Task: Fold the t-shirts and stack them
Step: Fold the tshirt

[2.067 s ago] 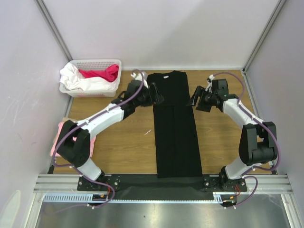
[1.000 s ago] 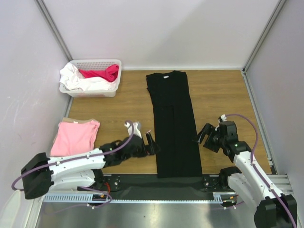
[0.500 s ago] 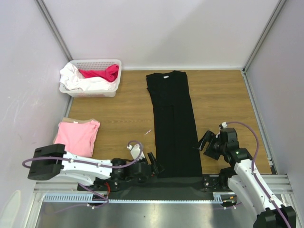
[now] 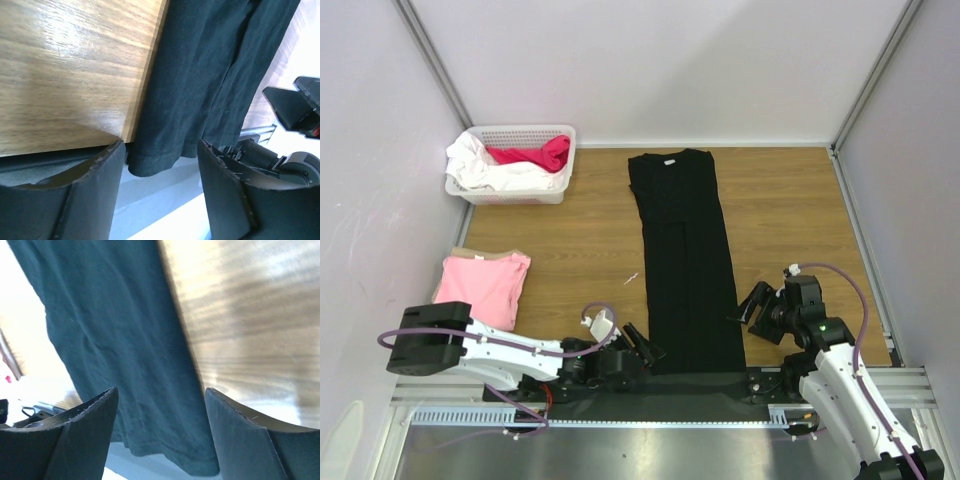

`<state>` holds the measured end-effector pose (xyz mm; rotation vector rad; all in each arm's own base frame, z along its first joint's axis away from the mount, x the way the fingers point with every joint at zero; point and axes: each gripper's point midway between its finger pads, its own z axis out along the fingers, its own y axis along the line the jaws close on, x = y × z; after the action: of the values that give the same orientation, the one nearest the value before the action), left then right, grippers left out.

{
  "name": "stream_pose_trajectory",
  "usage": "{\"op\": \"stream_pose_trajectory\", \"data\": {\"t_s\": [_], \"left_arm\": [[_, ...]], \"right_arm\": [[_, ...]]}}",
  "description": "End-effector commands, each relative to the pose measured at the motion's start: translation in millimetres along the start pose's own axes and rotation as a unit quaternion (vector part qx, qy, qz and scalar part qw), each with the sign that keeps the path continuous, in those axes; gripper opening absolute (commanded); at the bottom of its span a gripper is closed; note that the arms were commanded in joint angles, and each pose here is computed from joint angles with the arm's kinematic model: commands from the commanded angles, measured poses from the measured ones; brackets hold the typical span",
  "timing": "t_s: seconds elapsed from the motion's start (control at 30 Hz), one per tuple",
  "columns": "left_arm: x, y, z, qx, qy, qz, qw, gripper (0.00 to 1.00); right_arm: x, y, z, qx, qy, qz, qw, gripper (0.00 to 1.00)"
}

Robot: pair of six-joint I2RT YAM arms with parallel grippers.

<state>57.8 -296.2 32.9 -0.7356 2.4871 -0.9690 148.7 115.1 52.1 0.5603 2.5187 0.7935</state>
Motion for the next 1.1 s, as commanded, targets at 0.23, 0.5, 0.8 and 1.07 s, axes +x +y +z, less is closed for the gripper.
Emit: {"op": "stream_pose_trajectory", "data": {"t_s": [0.23,0.5,0.8,1.07], "left_arm": [[11,8,5,-0.006,0.018,-0.028,0.999,0.56],[8,12,5,-0.01,0.014,-0.029,0.999,0.18],[-9,21,1,-0.026,-0.019,-0.034,0.999,0.0],[-26,30,-5,-0.05,-0.054,-0.025,0.997,0.0]], "right_arm": [[21,-23,-4,0.05,0.036,0.016,0.998,0.75],[37,-29,-5,0.054,0.071,0.015,0.996,0.74],[48,-32,-10,0.054,0.097,-0.003,0.994,0.72],[69,-27,-1,0.03,0.147,0.004,0.989,0.69]]}}
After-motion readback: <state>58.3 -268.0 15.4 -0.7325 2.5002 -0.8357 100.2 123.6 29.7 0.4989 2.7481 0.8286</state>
